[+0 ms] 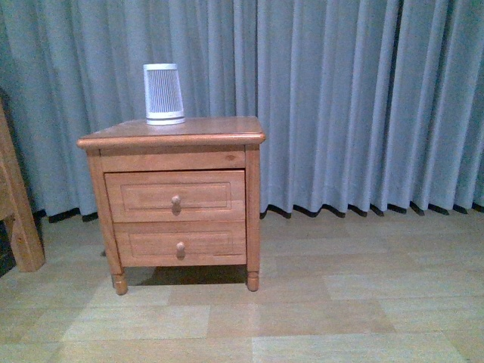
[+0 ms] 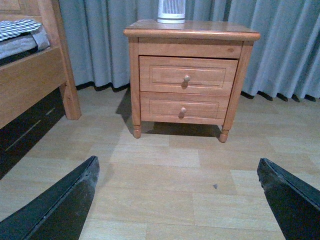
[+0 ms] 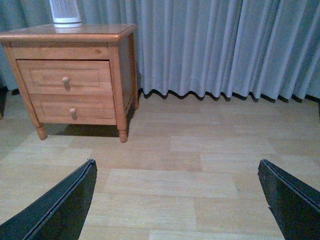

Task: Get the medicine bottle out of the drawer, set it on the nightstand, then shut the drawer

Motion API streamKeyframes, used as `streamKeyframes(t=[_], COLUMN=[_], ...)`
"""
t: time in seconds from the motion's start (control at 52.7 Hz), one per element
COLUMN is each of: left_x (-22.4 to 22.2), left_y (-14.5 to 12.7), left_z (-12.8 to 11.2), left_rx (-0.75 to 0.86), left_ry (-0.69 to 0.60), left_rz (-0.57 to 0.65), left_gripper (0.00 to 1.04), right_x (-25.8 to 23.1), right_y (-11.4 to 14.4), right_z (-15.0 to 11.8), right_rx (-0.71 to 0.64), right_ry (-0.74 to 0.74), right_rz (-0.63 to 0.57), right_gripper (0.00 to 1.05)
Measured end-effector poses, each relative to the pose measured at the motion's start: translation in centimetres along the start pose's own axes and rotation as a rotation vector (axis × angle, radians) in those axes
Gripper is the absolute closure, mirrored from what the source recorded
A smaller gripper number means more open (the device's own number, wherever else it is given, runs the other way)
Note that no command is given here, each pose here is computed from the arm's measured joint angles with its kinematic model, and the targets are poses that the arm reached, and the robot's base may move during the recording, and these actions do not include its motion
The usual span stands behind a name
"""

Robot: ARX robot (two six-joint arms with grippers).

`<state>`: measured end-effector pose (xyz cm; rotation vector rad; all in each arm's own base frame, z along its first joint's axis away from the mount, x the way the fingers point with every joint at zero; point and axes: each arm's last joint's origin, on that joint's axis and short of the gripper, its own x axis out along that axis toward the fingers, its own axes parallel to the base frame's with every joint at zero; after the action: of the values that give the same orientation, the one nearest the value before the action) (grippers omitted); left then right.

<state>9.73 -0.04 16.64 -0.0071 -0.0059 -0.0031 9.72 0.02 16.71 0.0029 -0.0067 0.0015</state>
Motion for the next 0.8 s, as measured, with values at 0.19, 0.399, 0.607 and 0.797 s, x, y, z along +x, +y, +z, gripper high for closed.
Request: streamKeyframes(t=[0.19, 0.399, 0.607, 0.797], left_x=[0.00, 0.00, 0.00, 0.00], left_y=[0.00, 0.00, 0.00, 0.00], left_z=[0.00, 0.00, 0.00, 0.00], left_rx=[0.000, 0.000, 0.000, 0.000], left_ry=[0.000, 0.000, 0.000, 0.000], left_rz=[0.000, 0.000, 0.000, 0.001], left_gripper=[0.07, 0.07, 0.07, 0.07], right_x=[0.00, 0.00, 0.00, 0.00], right_y=[0.00, 0.00, 0.00, 0.00], right_z=[0.00, 0.00, 0.00, 0.00], right_rx=[0.000, 0.000, 0.000, 0.000], right_ry=[0.000, 0.000, 0.000, 0.000], right_rz=[0.000, 0.000, 0.000, 0.000], right_gripper=[0.07, 0.07, 0.07, 0.07])
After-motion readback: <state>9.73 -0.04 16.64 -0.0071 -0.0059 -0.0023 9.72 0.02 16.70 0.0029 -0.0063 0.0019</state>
